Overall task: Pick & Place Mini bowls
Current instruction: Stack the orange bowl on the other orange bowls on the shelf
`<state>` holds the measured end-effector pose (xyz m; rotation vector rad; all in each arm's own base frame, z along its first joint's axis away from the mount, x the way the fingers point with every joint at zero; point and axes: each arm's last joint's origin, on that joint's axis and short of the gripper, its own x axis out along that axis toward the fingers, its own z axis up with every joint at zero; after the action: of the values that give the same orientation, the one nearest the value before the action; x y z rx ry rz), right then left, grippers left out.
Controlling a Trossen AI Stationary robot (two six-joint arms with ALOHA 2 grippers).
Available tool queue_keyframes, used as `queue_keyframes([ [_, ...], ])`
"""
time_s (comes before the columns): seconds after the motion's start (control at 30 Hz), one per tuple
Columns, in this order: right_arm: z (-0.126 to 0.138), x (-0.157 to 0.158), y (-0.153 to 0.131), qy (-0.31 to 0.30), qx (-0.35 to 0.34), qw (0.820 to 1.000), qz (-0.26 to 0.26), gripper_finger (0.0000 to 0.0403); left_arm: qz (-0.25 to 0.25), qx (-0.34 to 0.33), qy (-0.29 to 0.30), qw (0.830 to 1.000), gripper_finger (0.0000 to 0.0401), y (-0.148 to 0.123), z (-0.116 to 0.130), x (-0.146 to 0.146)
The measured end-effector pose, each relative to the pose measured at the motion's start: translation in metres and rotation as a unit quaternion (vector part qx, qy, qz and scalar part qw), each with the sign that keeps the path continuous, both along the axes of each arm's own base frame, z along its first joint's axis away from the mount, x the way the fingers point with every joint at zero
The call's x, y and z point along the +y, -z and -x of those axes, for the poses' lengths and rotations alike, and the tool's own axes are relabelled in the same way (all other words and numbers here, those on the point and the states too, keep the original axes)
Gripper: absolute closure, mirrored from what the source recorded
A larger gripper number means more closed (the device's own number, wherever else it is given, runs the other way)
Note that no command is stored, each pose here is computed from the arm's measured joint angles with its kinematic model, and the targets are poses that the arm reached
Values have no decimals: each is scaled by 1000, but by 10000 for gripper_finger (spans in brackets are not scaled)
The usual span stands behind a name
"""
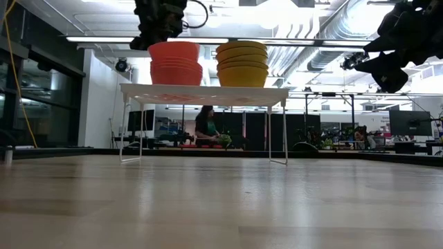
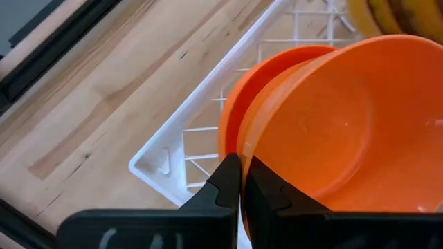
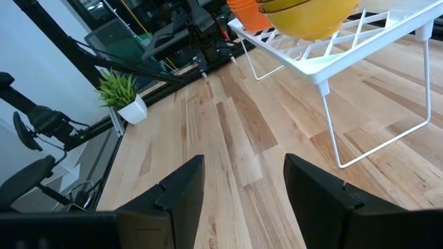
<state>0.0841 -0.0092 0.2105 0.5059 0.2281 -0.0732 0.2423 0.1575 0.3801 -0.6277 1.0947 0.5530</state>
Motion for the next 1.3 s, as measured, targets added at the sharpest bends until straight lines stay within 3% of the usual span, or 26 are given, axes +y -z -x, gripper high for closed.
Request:
queue_keyframes([
  [1.1,0,0,0,0,0,1000,0,217,3,18,1,1000,400,7,-5,4],
  [1.3,0,0,0,0,1,1000,0,217,-3,14,9,1000,375,7,-6,4],
])
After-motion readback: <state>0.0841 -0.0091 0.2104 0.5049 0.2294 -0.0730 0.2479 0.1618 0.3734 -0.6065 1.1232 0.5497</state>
